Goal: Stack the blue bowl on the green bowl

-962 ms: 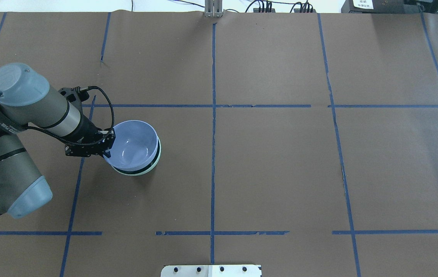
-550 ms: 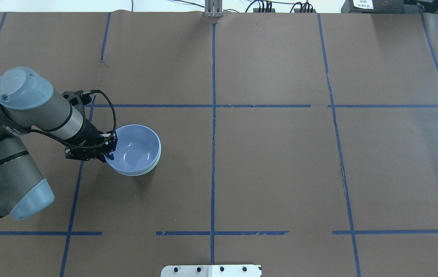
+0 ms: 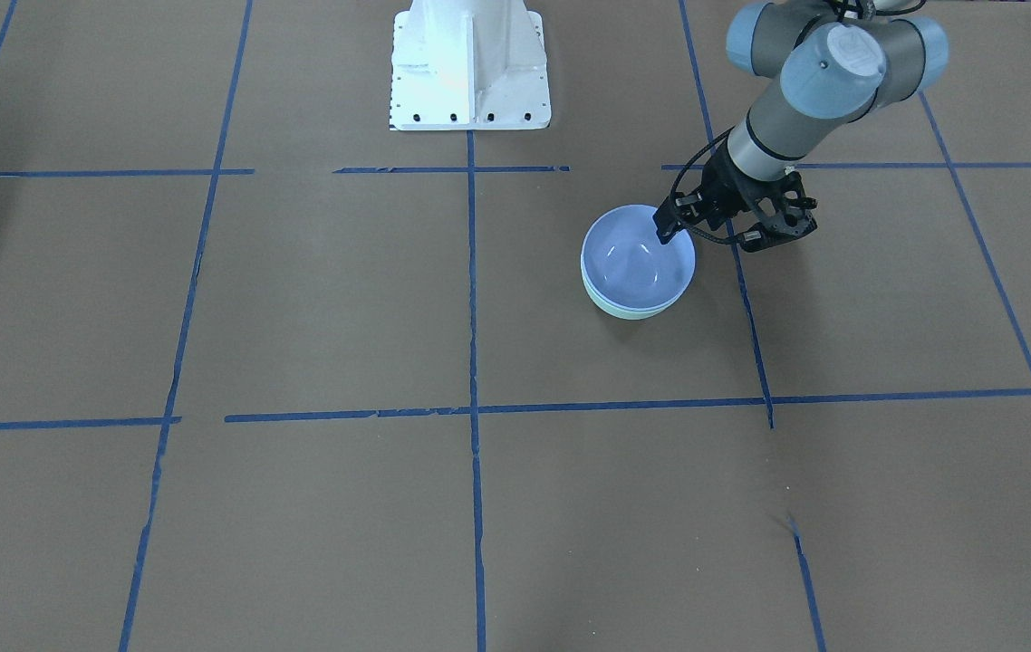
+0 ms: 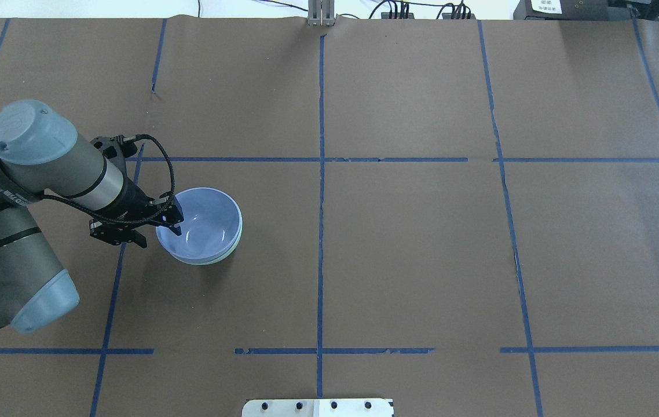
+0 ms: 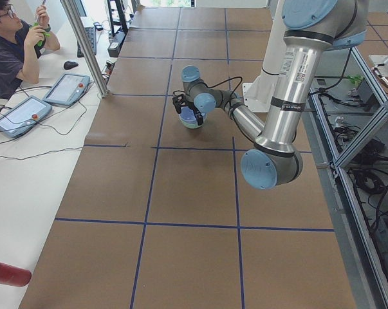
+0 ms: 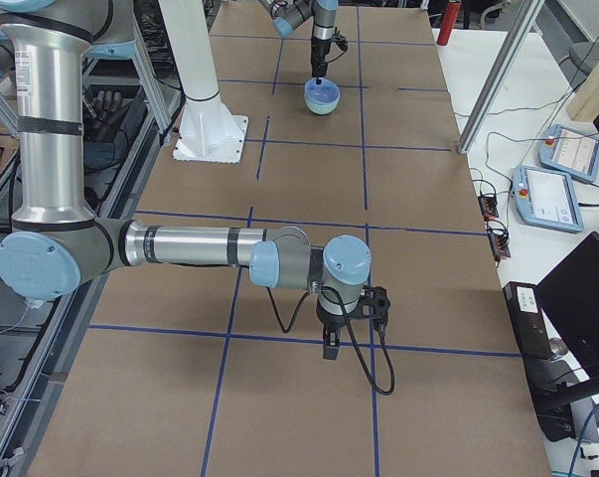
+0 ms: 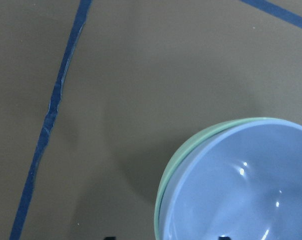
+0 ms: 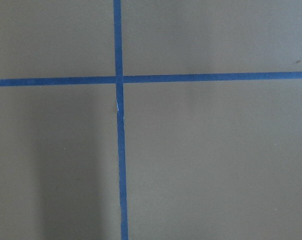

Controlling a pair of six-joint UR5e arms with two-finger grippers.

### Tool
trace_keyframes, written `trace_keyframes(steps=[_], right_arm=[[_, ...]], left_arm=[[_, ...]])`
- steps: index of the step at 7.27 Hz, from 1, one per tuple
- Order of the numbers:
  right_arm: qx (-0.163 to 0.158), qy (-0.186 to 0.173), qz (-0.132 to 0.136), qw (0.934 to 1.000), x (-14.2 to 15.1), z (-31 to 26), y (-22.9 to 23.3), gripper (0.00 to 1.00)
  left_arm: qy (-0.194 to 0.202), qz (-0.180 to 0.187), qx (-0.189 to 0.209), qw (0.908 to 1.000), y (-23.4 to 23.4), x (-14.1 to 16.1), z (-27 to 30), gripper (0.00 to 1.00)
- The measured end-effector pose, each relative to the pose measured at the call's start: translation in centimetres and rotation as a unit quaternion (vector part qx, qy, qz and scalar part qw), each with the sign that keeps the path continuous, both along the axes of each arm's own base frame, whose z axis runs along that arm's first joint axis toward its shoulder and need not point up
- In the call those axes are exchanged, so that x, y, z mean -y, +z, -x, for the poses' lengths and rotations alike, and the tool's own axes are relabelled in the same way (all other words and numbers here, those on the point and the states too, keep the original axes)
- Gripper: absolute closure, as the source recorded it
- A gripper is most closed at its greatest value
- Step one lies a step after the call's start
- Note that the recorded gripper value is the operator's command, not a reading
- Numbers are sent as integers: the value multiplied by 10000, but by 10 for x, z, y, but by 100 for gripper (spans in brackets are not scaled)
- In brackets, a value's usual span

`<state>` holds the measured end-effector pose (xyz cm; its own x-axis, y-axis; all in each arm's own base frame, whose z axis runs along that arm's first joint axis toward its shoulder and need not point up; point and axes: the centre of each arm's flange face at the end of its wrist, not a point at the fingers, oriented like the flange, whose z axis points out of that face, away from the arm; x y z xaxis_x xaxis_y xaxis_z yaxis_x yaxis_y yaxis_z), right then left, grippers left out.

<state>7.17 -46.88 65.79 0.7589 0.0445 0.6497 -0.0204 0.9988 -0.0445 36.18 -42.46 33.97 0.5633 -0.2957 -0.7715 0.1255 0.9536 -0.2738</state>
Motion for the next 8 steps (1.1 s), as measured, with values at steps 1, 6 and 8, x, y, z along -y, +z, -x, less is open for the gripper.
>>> trace_keyframes(steps=[1, 6, 8], right_arm=[[0, 0, 1, 10000, 0, 0, 0, 0], [0, 0, -1, 10000, 0, 0, 0, 0], [0, 3, 1, 10000, 0, 0, 0, 0]], left_arm=[[16, -313, 34, 9995, 9, 9, 31, 0], [1065, -2051, 649, 9708, 144, 37, 231, 0], [1525, -2342, 931, 9556, 194, 42, 311, 0]])
